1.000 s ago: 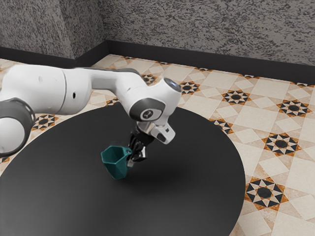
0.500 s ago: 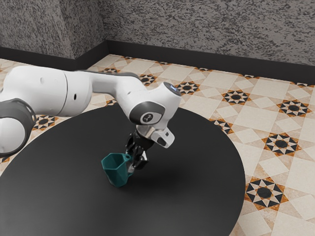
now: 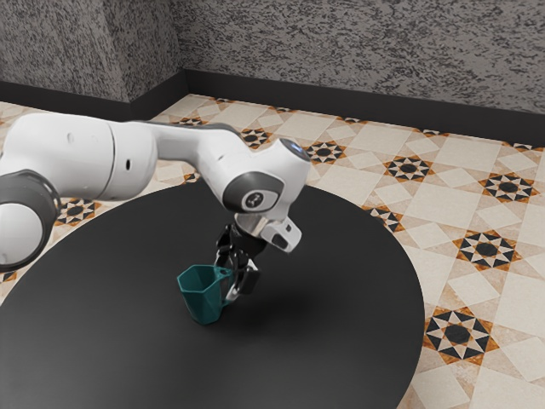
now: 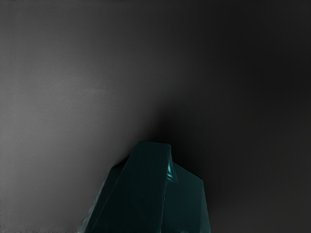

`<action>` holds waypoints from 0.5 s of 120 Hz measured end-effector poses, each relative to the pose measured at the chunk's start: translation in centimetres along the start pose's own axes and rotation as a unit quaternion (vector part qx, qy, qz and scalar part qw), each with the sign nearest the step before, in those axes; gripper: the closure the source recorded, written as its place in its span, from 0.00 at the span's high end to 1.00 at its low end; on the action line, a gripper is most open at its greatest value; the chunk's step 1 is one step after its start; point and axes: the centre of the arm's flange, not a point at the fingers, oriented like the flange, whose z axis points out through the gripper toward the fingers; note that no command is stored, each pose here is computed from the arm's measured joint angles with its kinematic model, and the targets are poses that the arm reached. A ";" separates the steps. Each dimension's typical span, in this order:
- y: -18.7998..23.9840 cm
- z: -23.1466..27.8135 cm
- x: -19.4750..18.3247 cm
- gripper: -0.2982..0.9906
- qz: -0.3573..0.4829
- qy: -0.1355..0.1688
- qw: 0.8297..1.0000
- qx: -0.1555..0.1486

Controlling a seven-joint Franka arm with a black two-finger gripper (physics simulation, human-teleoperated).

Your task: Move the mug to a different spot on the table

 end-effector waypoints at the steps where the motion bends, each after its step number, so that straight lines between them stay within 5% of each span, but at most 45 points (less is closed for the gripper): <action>1: 0.0 -0.1 0.0 0.74 0.000 0.001 1.000 0.000; 28: -0.9 -3.1 -0.5 0.76 -0.013 0.030 0.999 0.006; 60: -1.2 -12.7 -6.5 0.77 -0.038 0.124 0.991 -0.015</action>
